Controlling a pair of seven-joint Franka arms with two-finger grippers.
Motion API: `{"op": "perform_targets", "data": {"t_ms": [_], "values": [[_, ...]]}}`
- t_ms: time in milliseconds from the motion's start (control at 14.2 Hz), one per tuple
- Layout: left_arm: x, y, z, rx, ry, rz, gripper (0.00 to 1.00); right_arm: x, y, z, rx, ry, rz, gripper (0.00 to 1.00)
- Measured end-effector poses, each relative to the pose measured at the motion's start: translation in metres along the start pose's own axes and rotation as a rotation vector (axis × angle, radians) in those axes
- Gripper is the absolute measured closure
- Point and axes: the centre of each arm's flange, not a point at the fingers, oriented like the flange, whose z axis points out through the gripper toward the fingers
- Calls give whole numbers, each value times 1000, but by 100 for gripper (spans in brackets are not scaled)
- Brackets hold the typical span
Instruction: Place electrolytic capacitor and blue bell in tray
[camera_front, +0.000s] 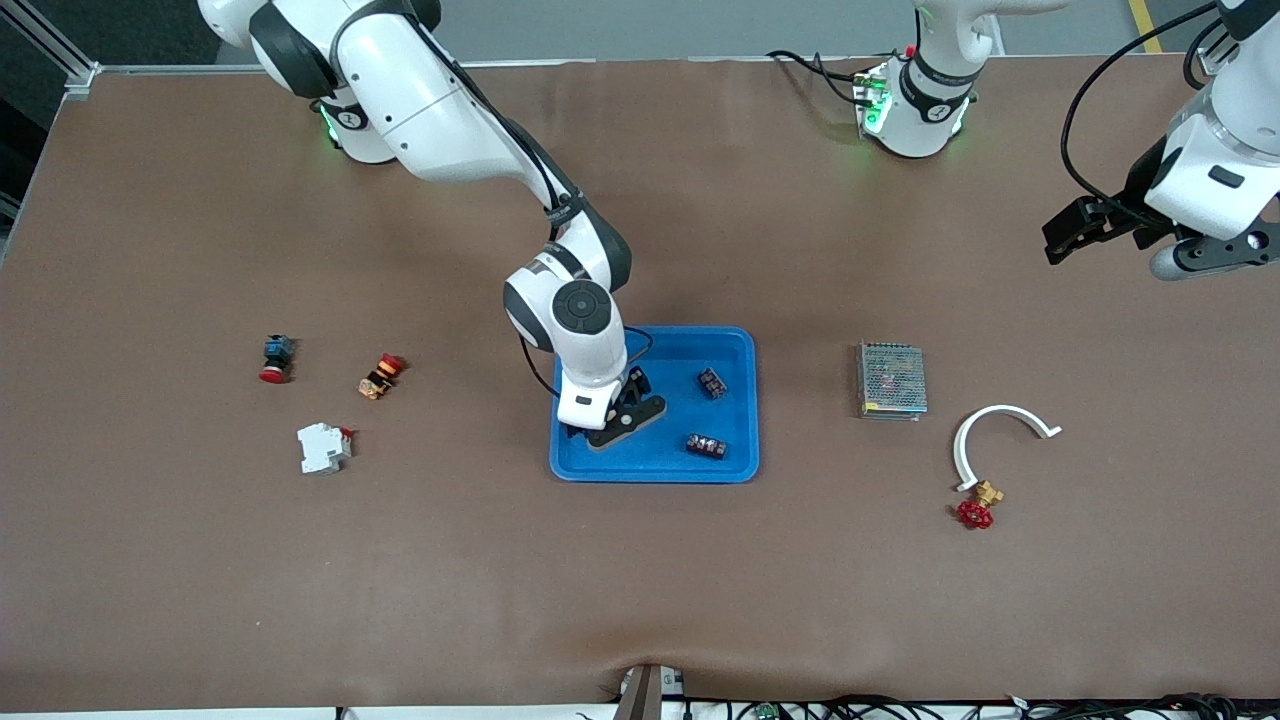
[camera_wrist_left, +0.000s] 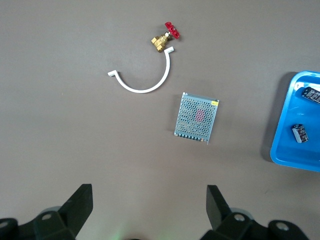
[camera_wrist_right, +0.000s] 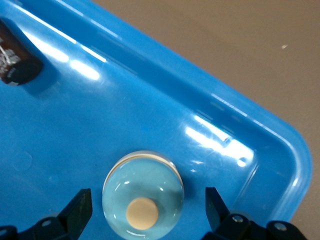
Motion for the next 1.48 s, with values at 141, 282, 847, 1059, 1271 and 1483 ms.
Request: {"op": "perform_targets", "data": {"t_ms": [141,282,847,1059,1271,1483], "values": [[1,0,1,0,-1,0,0,5,3,-8,0,13,5,0],[3,1,3,-2,1,1,0,9,4,-18,1,22,13,0],[6,2,1,-9,12,0,0,10,-22,-156,-4,-66,127,0],[5,3,0,-10,14,3,0,-8,-29,-216,-34,-146,169,0],[4,8,-1,-11,15,11,0,-17,12,-274,-49,-176,228,0],[4,9,-1,-11,15,14,0,-32,76,-332,-23,-216,310,0]]}}
